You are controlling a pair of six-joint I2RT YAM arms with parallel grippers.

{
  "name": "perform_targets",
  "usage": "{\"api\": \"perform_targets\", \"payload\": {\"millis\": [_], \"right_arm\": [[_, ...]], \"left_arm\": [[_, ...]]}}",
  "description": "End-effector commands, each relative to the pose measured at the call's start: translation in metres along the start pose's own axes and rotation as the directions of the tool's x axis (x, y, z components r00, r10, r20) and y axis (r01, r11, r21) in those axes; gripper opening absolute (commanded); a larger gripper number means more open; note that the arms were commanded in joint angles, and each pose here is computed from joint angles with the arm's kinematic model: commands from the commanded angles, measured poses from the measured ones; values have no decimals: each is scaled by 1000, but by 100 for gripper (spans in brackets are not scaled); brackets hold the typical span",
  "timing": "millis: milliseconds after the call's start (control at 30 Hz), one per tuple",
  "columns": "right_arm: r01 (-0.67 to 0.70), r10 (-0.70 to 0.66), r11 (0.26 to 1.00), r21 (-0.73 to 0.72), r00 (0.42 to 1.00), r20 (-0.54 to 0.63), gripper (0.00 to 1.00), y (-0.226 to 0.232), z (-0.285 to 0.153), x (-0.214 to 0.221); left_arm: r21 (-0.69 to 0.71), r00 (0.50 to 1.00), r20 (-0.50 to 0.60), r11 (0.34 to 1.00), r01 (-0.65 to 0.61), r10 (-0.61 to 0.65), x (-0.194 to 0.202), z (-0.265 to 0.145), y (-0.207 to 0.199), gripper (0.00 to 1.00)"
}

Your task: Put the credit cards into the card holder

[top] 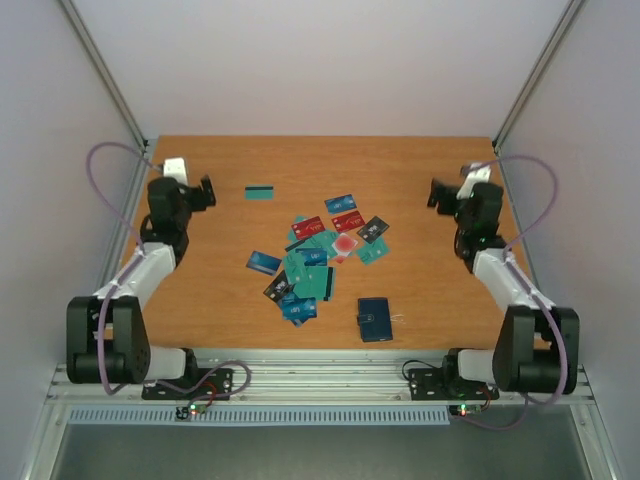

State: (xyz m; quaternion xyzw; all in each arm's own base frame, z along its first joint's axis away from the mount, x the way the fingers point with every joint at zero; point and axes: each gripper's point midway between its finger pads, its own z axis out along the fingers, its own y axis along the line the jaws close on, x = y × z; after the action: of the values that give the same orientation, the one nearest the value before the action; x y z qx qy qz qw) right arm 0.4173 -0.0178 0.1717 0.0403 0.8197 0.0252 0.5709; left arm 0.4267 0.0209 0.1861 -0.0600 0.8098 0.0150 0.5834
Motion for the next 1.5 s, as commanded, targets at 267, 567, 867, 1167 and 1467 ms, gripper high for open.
{"api": "perform_targets", "payload": {"millis": [267,567,867,1167,1467], "right_arm": [[-345,423,905,250,802,-422,99,-1,-61,-93],[-381,308,917,123,475,-824,98,91,-113,20],[-337,213,933,127,233,-949,93,135,-213,139],[-234,163,964,123,163,-973,72,127,-241,197],[-243,172,961,131,156,-973,58,134,-218,220]], "left_arm": [[55,927,-326,975,217,-188,-52,-48,-24,99],[216,732,-669,909,357,-129,3,-93,-111,88],[426,590,-800,796,430,109,80,-174,-199,73],[555,557,-786,704,444,268,120,-199,-274,64],[633,535,-748,665,396,393,134,-207,-306,60]]}}
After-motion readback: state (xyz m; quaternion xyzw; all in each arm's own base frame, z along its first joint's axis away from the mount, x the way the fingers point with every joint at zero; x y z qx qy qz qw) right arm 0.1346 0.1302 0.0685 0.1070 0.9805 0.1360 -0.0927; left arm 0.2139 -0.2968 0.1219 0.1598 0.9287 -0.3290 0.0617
